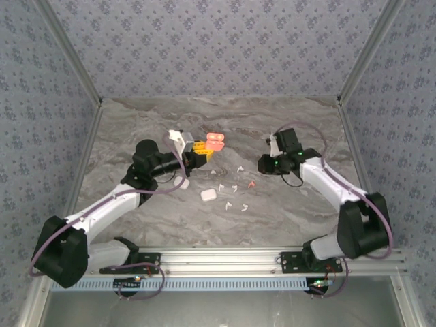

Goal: Insert the wireless bluetooth earbuds into the charging case

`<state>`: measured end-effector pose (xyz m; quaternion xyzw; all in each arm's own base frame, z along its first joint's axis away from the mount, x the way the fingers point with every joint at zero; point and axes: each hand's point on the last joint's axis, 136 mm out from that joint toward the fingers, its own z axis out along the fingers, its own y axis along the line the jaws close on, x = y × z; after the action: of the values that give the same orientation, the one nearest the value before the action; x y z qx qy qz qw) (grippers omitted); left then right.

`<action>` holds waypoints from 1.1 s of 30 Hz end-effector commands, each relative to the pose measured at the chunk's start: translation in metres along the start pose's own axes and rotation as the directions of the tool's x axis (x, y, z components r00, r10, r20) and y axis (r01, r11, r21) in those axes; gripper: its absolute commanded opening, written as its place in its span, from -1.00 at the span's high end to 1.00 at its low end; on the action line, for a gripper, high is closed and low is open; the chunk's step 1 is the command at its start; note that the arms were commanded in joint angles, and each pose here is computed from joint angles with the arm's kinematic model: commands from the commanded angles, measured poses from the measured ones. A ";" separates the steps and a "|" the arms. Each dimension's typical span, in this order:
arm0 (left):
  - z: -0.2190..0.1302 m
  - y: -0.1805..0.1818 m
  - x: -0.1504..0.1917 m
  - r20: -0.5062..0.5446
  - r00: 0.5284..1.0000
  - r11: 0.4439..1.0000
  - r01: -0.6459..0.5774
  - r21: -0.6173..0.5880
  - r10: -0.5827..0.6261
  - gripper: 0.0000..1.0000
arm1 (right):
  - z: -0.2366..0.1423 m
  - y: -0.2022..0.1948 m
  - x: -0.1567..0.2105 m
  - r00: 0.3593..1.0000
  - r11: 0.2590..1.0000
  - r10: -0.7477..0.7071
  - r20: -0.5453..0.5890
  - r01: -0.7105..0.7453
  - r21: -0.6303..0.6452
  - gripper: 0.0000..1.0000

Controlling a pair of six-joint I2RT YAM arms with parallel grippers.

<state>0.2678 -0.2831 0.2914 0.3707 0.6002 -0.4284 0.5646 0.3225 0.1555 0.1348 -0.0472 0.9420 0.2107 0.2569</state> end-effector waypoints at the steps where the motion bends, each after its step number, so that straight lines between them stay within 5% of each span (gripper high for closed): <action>1: 0.009 -0.009 -0.025 0.060 0.998 0.998 -0.035 0.045 0.032 1.00 | -0.041 0.038 -0.037 0.975 0.983 -0.100 0.197 0.128 -0.134 0.55; 8: 0.022 -0.013 -0.025 0.066 0.998 0.996 -0.027 0.080 0.022 1.00 | -0.120 0.101 -0.077 0.856 0.899 -0.204 0.474 0.356 -0.256 0.54; 14: 0.031 -0.017 -0.026 0.070 0.997 0.994 -0.020 0.111 0.012 1.00 | -0.155 0.143 -0.084 0.765 0.821 -0.267 0.586 0.499 -0.278 0.54; 21: 0.035 -0.019 -0.026 0.068 0.998 0.992 -0.019 0.122 0.011 1.00 | -0.156 0.165 -0.092 0.726 0.786 -0.299 0.619 0.556 -0.272 0.54; 33: 0.036 -0.020 -0.027 0.068 0.998 0.992 -0.022 0.123 0.014 1.00 | -0.128 0.170 -0.079 0.758 0.772 -0.338 0.558 0.563 -0.297 0.54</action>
<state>0.2676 -0.3190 0.2941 0.3886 0.5813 -0.4626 0.5450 0.2998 0.2490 0.3343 -0.2691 0.7417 0.3532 0.5026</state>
